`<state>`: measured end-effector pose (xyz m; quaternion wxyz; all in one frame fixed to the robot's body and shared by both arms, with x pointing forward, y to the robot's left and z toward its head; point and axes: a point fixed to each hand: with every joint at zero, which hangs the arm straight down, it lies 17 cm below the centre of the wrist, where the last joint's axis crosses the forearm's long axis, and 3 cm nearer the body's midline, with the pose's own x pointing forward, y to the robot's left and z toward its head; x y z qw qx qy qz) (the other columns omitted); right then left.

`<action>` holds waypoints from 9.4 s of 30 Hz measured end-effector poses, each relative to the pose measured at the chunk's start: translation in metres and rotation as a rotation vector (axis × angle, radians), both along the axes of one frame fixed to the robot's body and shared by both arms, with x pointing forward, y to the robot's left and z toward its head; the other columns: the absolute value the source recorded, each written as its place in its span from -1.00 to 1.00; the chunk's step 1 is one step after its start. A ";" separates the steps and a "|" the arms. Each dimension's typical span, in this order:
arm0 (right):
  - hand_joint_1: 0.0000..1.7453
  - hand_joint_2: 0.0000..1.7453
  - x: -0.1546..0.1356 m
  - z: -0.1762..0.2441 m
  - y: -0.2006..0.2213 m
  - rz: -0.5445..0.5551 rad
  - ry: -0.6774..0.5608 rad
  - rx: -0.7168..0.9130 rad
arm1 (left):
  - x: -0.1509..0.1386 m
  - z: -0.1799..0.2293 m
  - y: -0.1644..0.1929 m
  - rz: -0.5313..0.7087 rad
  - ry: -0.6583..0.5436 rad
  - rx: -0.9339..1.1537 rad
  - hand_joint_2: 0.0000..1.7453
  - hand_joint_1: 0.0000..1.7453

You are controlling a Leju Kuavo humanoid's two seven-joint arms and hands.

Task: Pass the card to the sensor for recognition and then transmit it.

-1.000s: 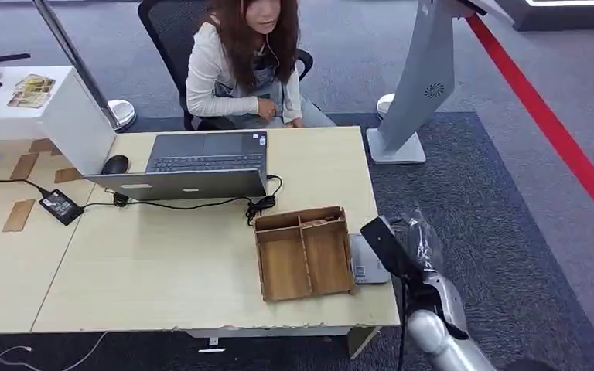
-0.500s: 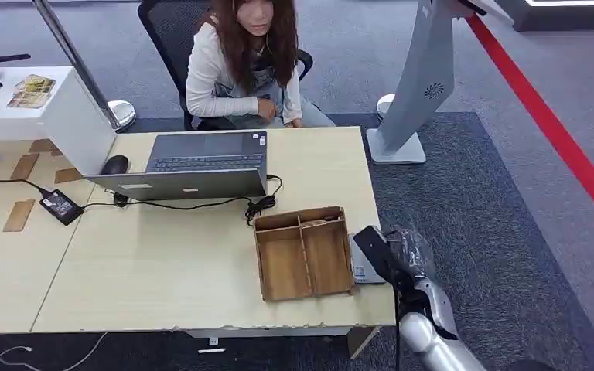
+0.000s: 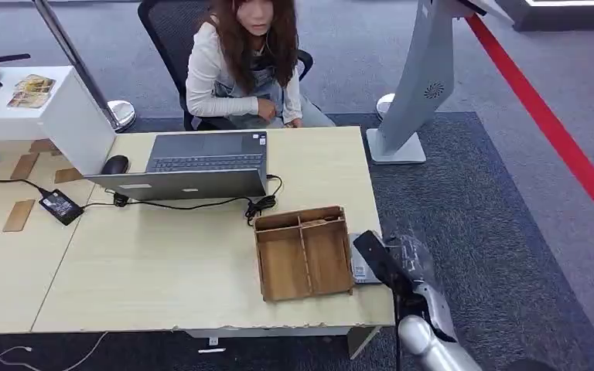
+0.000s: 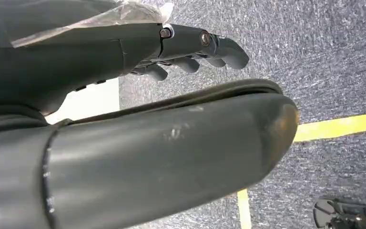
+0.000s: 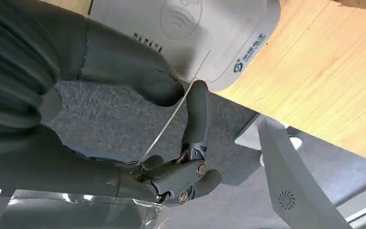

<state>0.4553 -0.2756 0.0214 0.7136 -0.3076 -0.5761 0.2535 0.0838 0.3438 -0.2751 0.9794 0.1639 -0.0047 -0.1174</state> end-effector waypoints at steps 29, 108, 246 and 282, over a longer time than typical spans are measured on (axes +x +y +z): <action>1.00 1.00 -0.001 -0.006 -0.015 -0.050 0.011 0.008 | -0.001 0.000 0.000 -0.011 0.002 -0.001 -1.00 -1.00; -1.00 -1.00 0.150 0.316 0.239 0.384 -0.407 0.322 | -0.003 0.000 0.009 -0.078 0.019 0.010 -1.00 -1.00; -1.00 1.00 0.027 0.100 0.162 0.423 -0.196 -0.411 | 0.009 0.000 -0.001 -0.074 -0.043 0.009 -1.00 -1.00; -1.00 -1.00 0.031 0.105 0.185 0.434 -0.203 -0.366 | 0.009 0.000 -0.001 -0.083 -0.040 0.009 -1.00 -1.00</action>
